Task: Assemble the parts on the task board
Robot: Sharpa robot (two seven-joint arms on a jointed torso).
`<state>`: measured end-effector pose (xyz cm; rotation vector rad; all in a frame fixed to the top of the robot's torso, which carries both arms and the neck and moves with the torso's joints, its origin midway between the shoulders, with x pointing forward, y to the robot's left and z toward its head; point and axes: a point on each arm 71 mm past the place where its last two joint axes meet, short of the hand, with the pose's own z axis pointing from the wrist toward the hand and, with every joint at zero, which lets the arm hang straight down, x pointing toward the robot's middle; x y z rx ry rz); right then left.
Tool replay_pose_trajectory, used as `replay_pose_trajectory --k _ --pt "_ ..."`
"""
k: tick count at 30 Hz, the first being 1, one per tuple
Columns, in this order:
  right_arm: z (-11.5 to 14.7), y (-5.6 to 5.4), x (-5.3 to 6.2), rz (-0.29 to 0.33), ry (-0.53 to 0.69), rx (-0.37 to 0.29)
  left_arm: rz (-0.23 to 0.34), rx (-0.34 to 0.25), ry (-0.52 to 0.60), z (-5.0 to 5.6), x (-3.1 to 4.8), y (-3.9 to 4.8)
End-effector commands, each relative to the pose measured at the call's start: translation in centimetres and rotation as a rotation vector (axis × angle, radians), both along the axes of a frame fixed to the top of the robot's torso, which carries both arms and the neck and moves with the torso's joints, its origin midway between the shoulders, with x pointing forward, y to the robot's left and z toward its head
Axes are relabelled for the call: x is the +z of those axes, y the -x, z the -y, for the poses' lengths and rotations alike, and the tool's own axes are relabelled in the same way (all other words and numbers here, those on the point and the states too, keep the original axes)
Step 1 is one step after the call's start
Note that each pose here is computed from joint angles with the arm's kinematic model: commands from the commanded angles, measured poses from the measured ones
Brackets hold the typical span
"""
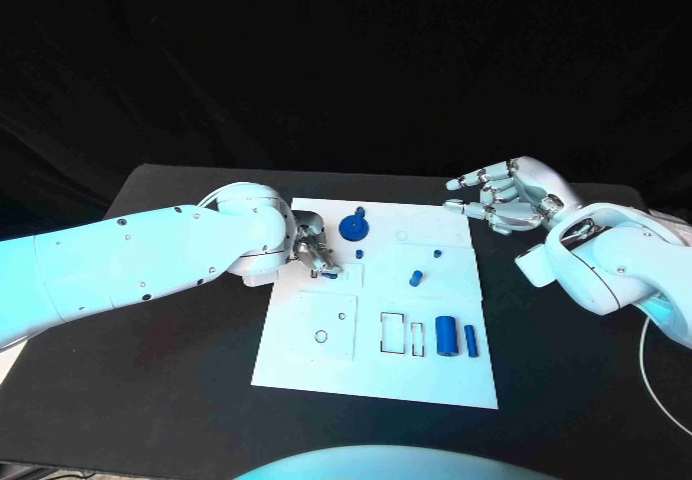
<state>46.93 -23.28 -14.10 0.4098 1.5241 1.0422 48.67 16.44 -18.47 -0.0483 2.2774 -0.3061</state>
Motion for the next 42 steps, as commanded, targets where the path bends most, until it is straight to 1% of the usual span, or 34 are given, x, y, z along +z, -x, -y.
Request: replay_pose_trajectory --k 1,10,19,31,42 --pt "-0.2 0.1 -0.1 -0.005 0.001 0.020 -0.026 -0.020 -0.038 0.0 -0.39 0.23" --pt "-0.3 0.2 0.0 -0.005 0.001 0.023 -0.028 -0.022 -0.029 0.4 -0.43 0.15" --pt "-0.3 0.3 0.0 -0.006 0.002 0.026 -0.043 -0.026 -0.031 0.8 -0.64 -0.09" --pt "-0.2 0.4 0.2 -0.002 0.001 0.027 -0.058 -0.037 -0.043 1.0 -0.82 -0.26" --pt "-0.3 0.4 0.2 0.006 -0.003 0.025 -0.054 -0.032 -0.042 1.2 -0.86 -0.50"
